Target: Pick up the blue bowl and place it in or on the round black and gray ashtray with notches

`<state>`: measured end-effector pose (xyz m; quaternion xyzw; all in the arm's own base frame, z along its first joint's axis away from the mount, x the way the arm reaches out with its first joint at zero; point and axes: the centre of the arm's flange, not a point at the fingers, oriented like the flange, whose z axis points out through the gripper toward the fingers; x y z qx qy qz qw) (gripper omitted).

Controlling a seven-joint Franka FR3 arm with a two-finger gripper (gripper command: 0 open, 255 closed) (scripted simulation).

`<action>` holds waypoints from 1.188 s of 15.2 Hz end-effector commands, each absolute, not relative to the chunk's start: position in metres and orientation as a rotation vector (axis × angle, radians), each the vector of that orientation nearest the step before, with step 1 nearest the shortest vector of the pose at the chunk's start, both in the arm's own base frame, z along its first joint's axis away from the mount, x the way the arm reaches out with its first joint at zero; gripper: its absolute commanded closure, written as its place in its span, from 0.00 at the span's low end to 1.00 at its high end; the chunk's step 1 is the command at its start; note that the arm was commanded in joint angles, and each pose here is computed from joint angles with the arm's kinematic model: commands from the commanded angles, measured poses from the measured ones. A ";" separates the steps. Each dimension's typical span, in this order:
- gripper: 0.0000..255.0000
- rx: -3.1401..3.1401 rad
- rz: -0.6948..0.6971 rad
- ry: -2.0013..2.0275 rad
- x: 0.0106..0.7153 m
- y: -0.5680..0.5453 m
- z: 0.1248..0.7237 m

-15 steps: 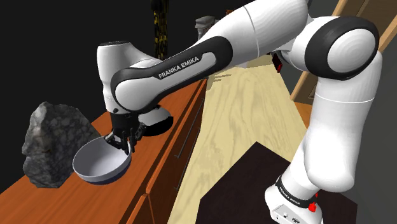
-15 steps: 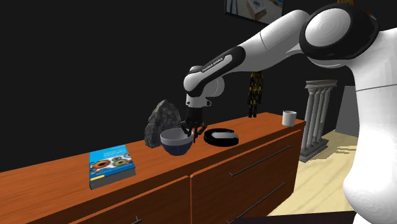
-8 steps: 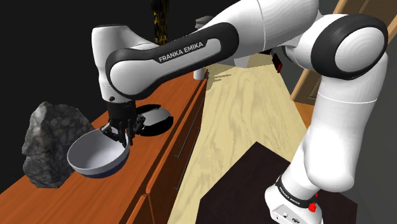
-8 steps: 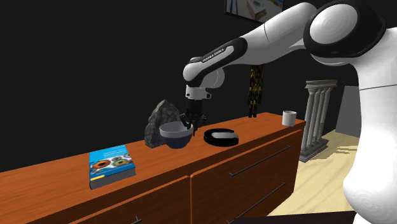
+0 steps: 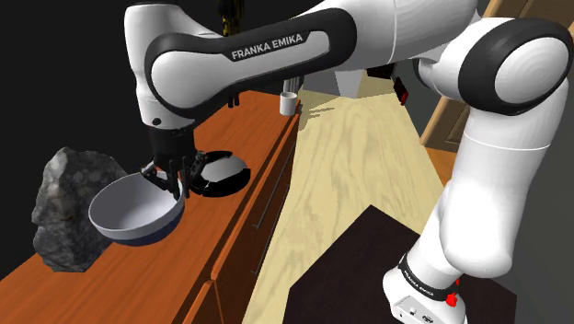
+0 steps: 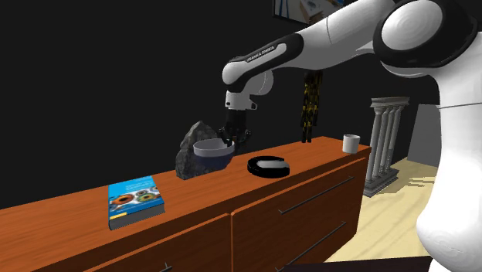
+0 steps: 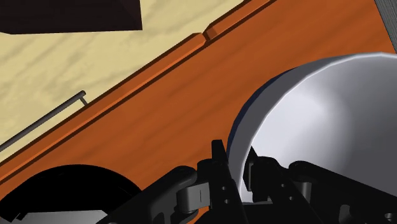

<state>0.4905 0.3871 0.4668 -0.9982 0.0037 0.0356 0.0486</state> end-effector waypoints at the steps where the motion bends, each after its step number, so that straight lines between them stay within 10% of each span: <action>1: 1.00 -3.042 0.108 0.011 0.491 0.387 0.478; 18: 1.00 -3.042 0.108 0.011 0.571 0.251 0.517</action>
